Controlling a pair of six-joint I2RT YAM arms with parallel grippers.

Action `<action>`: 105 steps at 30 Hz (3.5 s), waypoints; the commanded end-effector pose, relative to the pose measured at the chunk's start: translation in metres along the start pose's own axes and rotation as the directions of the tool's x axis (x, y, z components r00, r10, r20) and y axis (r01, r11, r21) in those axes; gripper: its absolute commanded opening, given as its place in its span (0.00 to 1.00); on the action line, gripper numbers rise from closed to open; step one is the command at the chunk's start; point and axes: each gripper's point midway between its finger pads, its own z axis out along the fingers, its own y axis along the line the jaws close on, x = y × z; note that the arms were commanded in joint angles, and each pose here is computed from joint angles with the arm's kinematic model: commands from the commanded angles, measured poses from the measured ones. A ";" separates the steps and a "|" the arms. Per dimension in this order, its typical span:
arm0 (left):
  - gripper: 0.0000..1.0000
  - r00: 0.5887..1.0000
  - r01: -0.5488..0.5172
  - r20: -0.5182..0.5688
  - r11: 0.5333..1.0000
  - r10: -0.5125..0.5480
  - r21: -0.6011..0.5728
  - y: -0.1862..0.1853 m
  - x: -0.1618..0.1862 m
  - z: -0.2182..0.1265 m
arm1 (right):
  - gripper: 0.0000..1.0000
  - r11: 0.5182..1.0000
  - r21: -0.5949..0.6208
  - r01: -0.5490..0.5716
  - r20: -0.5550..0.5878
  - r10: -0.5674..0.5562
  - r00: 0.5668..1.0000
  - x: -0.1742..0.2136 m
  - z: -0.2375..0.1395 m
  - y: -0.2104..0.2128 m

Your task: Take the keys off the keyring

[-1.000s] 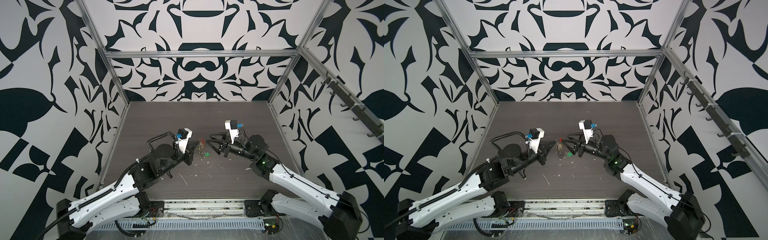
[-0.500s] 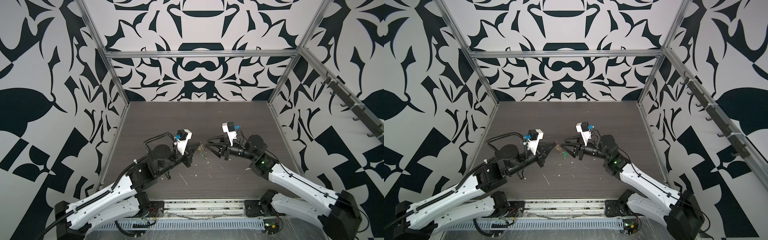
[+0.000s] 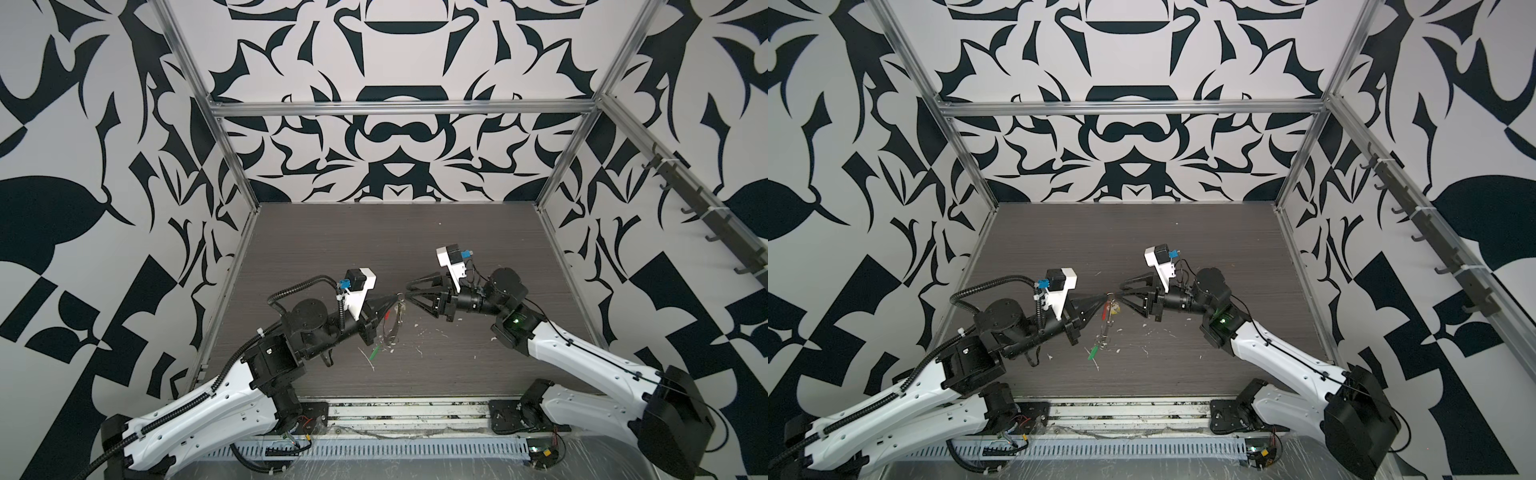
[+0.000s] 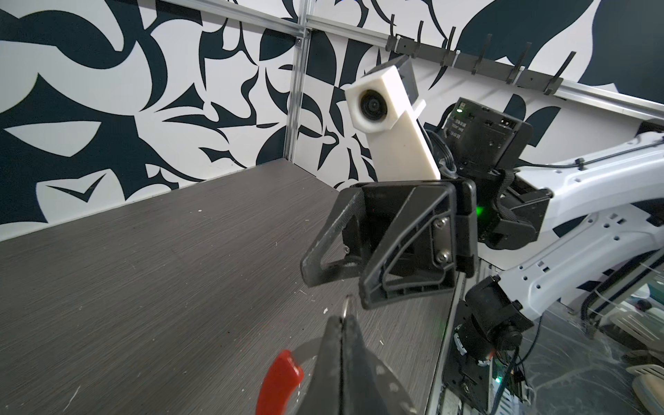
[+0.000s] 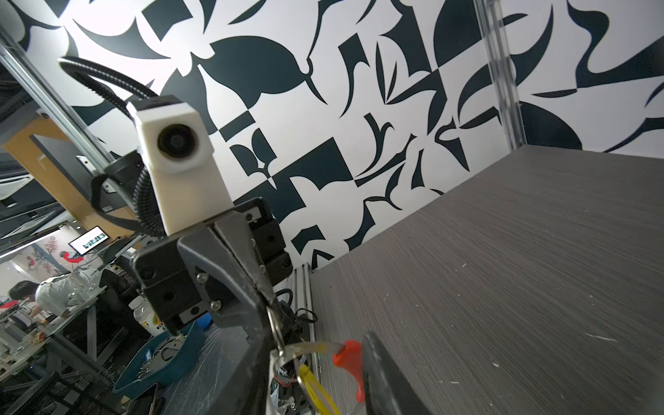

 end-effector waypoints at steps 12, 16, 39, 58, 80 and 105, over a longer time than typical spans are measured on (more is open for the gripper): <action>0.00 0.999 -0.008 0.053 1.000 0.007 0.028 -0.006 -0.011 -0.005 | 0.27 0.990 -0.108 0.087 0.057 -0.082 0.995 -0.027 0.005 0.036; 0.00 0.999 -0.007 0.052 1.000 0.006 0.025 -0.005 -0.010 -0.005 | 0.20 0.991 -0.103 0.087 0.052 -0.082 0.995 -0.026 0.006 0.036; 0.48 0.997 -0.038 -0.065 0.999 0.040 0.029 -0.008 -0.001 -0.009 | 0.00 0.984 0.148 0.095 -0.219 -0.061 0.974 0.005 -0.021 0.024; 0.35 0.970 0.005 -0.241 0.981 0.042 0.192 -0.034 0.019 0.010 | 0.00 0.991 0.103 0.086 -0.392 -0.039 0.919 0.014 -0.021 0.034; 0.09 0.966 0.080 -0.260 0.964 -0.012 0.253 -0.036 0.020 0.017 | 0.00 0.995 0.057 0.082 -0.393 -0.053 0.918 0.011 -0.018 0.042; 0.00 0.980 0.109 0.152 0.985 -0.129 0.138 -0.009 -0.038 0.013 | 0.38 0.977 0.186 0.108 0.123 -0.132 0.984 -0.060 -0.026 0.033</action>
